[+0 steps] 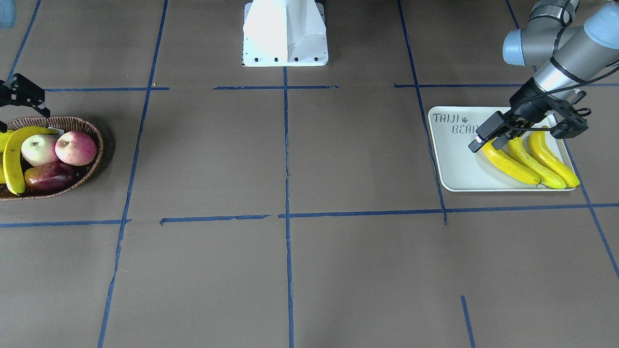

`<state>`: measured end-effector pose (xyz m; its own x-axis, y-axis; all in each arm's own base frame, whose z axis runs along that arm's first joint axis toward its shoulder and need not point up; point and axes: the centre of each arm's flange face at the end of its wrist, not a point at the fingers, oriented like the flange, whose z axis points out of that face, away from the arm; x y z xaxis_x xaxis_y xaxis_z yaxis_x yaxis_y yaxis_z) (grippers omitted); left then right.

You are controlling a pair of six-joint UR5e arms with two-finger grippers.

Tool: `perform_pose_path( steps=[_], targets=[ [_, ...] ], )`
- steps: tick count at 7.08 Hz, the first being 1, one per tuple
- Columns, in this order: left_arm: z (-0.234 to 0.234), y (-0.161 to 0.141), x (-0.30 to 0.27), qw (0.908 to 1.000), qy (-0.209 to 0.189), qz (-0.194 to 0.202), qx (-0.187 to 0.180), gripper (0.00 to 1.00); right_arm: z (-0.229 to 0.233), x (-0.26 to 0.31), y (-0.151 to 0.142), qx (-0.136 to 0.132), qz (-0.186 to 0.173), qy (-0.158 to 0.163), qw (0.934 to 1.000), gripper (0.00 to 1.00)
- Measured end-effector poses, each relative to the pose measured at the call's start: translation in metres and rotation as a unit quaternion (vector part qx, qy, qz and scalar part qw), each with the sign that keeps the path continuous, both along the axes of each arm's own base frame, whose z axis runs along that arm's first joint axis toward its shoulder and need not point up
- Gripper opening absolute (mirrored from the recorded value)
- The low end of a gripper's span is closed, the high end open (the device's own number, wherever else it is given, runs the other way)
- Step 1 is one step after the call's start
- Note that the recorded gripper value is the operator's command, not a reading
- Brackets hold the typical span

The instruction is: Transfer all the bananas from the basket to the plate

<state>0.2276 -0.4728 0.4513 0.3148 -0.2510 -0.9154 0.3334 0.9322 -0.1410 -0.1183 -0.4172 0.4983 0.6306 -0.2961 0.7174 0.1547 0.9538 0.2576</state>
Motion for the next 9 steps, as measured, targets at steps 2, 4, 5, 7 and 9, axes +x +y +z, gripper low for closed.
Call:
perform_pose_path(
  steps=[2, 4, 5, 7, 9],
  targets=[
    [-0.004, 0.002, 0.004, 1.0000, 0.003, 0.004, 0.004, 1.00, 0.042, 0.018, 0.013, 0.008, 0.015, 0.045, 0.9989, 1.00],
    [-0.005, 0.002, 0.004, 1.0000, 0.004, 0.004, 0.004, 1.00, 0.067, 0.013, 0.014, 0.022, 0.018, 0.079, 0.9965, 0.99],
    [-0.005, 0.003, 0.004, 1.0000, 0.004, 0.005, 0.004, 1.00, 0.067, 0.002, 0.010, 0.034, 0.012, 0.092, 0.9952, 0.99],
    [-0.004, 0.003, 0.005, 1.0000, 0.003, 0.005, 0.004, 1.00, 0.061, -0.029, 0.004, 0.065, -0.009, 0.117, 0.9910, 0.95],
    [0.000, 0.003, 0.007, 1.0000, 0.001, 0.007, 0.002, 1.00, 0.070, -0.036, 0.000, 0.112, -0.050, 0.153, 0.9805, 0.94]
  ],
)
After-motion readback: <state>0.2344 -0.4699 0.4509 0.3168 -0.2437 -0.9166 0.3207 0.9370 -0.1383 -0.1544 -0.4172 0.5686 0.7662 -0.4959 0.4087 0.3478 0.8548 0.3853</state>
